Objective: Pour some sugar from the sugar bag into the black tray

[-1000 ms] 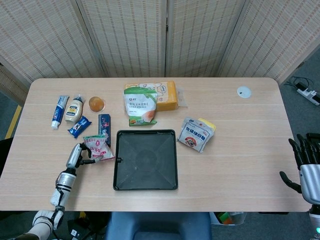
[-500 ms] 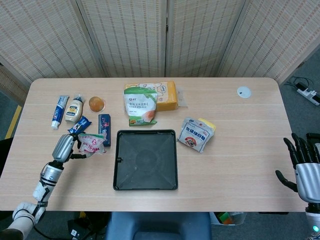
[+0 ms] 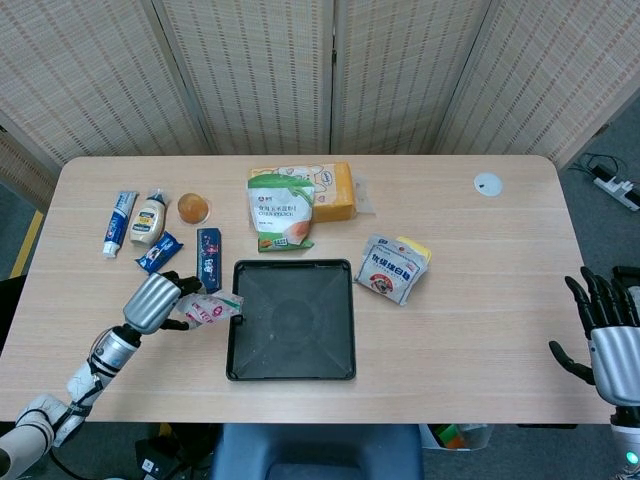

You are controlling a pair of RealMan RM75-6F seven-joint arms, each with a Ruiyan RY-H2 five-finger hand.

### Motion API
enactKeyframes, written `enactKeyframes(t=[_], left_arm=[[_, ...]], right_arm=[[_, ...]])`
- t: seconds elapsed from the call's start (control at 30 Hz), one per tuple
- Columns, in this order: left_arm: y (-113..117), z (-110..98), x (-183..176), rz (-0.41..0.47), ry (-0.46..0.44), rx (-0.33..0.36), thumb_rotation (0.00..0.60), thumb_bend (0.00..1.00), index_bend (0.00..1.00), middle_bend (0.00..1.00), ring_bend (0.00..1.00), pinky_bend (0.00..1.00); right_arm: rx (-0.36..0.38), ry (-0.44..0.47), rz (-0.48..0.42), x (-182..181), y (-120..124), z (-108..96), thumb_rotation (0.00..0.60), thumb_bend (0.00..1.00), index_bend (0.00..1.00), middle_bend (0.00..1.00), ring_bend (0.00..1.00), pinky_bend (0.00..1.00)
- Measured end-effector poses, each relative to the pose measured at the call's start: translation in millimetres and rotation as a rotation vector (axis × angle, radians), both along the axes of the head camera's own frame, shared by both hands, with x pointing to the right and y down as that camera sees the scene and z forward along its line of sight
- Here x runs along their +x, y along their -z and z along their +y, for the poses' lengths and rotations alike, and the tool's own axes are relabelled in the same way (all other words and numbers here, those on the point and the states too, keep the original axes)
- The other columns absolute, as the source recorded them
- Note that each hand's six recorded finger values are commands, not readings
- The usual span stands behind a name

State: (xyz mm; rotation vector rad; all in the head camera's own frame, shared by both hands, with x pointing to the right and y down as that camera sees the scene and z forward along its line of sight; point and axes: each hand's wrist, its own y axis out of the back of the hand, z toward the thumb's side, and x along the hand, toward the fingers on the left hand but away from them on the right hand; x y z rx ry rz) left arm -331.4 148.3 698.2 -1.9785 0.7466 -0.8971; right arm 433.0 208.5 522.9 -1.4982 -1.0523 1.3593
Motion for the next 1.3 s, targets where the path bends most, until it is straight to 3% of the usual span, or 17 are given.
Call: enactKeyframes(t=[0.2,0.63,0.87,1.3], left_arm=[[9.7,-0.5,11.7,0.032,0.007,-0.032,0.6,0.75,0.7,0.8,0.78,0.61],[5.7,7.1,19.4,-0.298,-0.228,0.064,0.6,0.74,0.68,0.8,0.77,0.61],[12.0,6.3,30.0,-0.33,-0.268,0.086,0.6,0.74,0.68,0.8,0.78,0.61],[10.2,12.3,36.9,-0.488,-0.367,0.166,0.6,0.74,0.69,0.8,0.77,0.61]], right_arm=[[-0.008,-0.005,-0.006,2.6,-2.3,2.7,0.6,0.26,0.0,0.0,0.05,0.0],[0.005,-0.002,-0.008,4.1,0.5,2.4,0.6,0.26,0.0,0.0,0.05,0.0],[0.002,-0.01,-0.011,6.3,-0.8,4.8,0.6,0.26,0.0,0.0,0.05,0.0],[0.006,-0.012,-0.01,8.2,0.7,5.3,0.6,0.26,0.0,0.0,0.05,0.0]])
